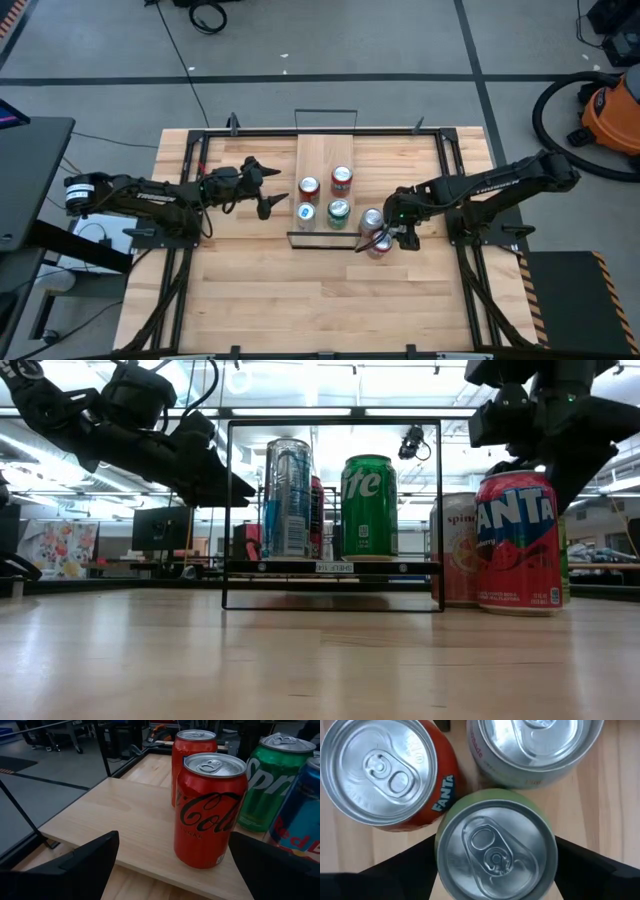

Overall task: Place canned beverage on shelf
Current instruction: Put the light green soda can on the shelf

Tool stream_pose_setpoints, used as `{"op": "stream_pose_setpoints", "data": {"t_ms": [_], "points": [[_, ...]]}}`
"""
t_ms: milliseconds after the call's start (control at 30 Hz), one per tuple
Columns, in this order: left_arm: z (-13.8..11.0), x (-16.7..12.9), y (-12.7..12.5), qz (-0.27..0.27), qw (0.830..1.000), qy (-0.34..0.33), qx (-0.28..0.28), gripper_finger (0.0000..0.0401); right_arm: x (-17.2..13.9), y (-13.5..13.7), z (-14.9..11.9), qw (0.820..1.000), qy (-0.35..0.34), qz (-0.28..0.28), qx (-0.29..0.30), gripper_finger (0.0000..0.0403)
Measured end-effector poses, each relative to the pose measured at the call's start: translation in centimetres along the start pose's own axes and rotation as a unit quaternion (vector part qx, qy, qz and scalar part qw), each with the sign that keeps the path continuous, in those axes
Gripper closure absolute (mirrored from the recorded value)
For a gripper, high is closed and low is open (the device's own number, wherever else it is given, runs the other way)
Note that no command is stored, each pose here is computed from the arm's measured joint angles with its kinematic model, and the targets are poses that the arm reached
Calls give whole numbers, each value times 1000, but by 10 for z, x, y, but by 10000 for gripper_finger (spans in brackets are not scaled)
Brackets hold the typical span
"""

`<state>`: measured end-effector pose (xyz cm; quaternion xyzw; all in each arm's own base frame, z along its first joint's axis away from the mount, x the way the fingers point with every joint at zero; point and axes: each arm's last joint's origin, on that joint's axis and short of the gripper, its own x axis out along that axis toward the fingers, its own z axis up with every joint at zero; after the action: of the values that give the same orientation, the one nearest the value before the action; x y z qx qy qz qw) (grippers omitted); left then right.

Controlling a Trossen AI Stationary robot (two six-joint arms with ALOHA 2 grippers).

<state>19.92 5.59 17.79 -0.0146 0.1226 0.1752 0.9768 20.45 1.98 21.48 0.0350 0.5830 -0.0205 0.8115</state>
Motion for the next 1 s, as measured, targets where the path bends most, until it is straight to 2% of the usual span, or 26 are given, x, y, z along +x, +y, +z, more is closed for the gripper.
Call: {"op": "stream_pose_setpoints", "data": {"t_ms": [233,467,667,867,1000], "points": [[0,0,0,0,1000,0,-1,13,-3,-8,1,999,6,-18,32,83],[0,0,0,0,1000,0,-2,13,-19,-24,2,990,34,-109,78,79],[0,0,0,0,1000,0,-5,13,-34,-48,17,981,-7,-135,140,79],[0,0,0,0,1000,0,-9,13,-58,-80,32,960,-73,-176,205,79],[0,0,0,0,1000,1,-14,13,-72,-100,44,942,-138,-183,243,79]]}}
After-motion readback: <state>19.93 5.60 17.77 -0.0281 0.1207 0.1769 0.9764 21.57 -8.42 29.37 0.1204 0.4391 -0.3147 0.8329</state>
